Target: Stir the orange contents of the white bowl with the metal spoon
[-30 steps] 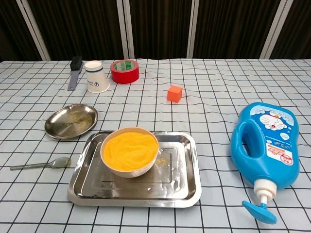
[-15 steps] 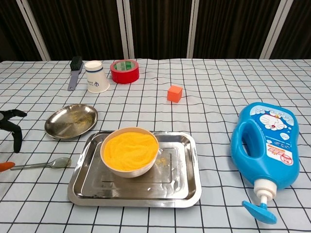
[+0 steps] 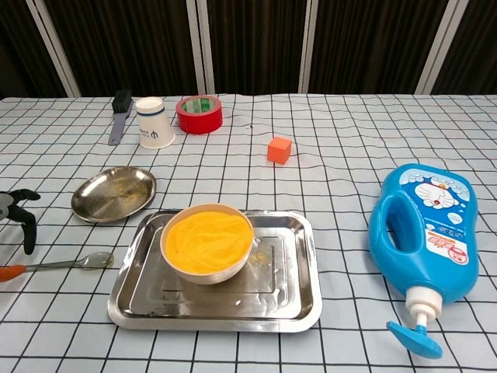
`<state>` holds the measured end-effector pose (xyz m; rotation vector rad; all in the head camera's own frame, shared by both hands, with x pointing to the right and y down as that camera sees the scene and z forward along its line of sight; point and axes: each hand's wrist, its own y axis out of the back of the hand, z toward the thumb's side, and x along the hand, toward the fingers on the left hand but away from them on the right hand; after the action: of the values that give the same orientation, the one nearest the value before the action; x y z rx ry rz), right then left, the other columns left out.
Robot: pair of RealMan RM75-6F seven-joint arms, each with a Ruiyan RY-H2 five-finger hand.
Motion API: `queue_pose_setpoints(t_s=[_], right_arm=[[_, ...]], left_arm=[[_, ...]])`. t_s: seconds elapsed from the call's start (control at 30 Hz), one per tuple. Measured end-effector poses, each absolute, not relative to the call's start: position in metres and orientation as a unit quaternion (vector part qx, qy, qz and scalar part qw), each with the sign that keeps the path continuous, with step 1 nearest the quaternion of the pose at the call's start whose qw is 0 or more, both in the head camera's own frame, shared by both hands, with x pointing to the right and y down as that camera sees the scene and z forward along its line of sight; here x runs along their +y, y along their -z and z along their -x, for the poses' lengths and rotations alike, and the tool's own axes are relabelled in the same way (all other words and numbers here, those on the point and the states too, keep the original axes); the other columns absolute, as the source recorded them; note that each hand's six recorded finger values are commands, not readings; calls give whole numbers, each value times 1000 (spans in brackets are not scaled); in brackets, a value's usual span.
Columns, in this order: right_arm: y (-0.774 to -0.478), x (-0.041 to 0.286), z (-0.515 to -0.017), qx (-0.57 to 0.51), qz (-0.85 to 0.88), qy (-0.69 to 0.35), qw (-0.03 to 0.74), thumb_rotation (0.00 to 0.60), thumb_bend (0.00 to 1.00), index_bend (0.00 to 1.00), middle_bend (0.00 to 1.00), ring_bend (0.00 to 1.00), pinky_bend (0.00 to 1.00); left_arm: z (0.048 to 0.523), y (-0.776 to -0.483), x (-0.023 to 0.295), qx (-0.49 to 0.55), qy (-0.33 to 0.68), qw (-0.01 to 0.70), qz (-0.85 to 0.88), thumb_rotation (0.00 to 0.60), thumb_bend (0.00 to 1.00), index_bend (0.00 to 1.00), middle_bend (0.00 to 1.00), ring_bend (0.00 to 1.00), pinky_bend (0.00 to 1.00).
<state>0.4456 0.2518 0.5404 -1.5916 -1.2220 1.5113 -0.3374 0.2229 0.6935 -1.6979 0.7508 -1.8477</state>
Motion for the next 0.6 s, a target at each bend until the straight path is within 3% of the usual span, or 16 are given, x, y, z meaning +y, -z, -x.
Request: queue_pose_setpoints(t_s=[0.6], right_arm=[[-541,252,-446,-464,604,-572,306,600,202,0,0,0,0]], left_arm=[[330,-702,226,276,684,246,629,600,478,492,0,0,53]])
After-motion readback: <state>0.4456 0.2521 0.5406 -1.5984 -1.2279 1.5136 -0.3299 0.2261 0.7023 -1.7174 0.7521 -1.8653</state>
